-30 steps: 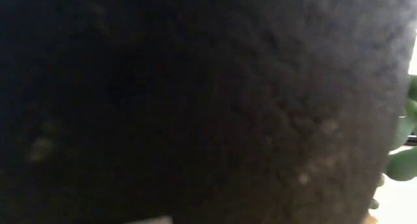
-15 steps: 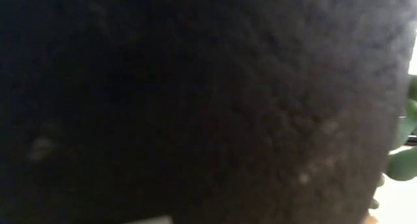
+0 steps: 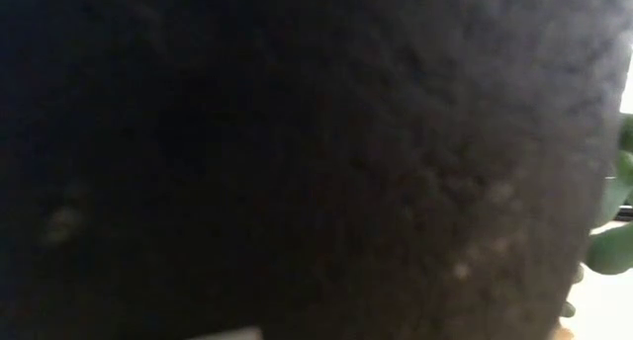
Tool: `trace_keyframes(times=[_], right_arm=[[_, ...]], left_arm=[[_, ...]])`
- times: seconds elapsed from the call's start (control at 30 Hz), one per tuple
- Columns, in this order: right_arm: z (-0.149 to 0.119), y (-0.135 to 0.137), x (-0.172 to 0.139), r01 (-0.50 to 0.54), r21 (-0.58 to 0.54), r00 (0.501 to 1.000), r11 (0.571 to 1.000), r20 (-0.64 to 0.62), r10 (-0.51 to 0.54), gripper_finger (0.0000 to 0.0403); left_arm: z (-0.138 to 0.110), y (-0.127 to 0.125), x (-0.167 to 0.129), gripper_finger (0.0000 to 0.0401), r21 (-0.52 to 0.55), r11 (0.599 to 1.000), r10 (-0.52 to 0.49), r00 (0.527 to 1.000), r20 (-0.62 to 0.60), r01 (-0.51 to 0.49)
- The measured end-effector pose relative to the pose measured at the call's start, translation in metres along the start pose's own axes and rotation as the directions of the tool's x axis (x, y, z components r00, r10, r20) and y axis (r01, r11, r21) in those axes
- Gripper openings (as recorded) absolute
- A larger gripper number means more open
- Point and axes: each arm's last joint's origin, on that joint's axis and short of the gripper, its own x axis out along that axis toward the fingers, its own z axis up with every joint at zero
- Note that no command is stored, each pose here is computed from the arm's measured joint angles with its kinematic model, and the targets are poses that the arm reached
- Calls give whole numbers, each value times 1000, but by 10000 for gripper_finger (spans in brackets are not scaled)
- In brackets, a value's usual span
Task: Pick and place slides into the shelf
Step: Put the left black slides on the shelf
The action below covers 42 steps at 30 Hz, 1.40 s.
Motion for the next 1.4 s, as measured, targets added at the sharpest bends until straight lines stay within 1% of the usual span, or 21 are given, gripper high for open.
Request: trace_keyframes(times=[0.23, 0.37, 0.43, 0.53, 0.63, 0.73, 0.87, 0.93, 1.1, 1.4], right_arm=[[0, 0, 0, 1, -1, 1000, 1000, 3, -1, 231], [0, 0, 0, 2, -2, 1000, 1000, 4, -2, 231], [0, 0, 0, 3, -2, 1000, 1000, 4, -3, 231], [0, 0, 0, 6, -2, 1000, 1000, 3, -6, 231], [0, -1, 0, 13, -1, 1000, 1000, -1, -13, 231], [-2, -1, 0, 14, 2, 1000, 1000, -8, -14, 231], [-6, 0, 1, 16, 7, 1000, 1000, -19, -15, 231], [-8, -1, 1, 29, 10, 999, 1000, -26, -29, 231], [-13, -1, 1, 57, 11, 998, 998, -23, -57, 231], [-14, -1, 2, 59, 7, 998, 998, -29, -59, 231]], left_arm=[[0, 0, 0, 1, 7, 1000, 7, 1000, 6, -7], [-1, 3, 3, 1, 12, 1000, 26, 1000, 0, -26], [-1, 4, 6, 1, 13, 1000, 18, 1000, 5, -18], [-4, 8, 10, 1, 3, 1000, 25, 999, -28, -25], [-5, 10, 12, 1, 1, 999, 32, 999, -34, -32], [-4, 9, 13, 1, 4, 1000, 26, 1000, -17, -26], [0, 4, 12, 1, 9, 1000, -15, 1000, 25, 15], [0, 5, 12, 1, 0, 1000, -5, 999, 37, 6], [-1, 7, 18, 1, -15, 1000, -18, 999, 31, 18], [-3, 11, 24, 1, -30, 1000, -2, 1000, 27, 3]])
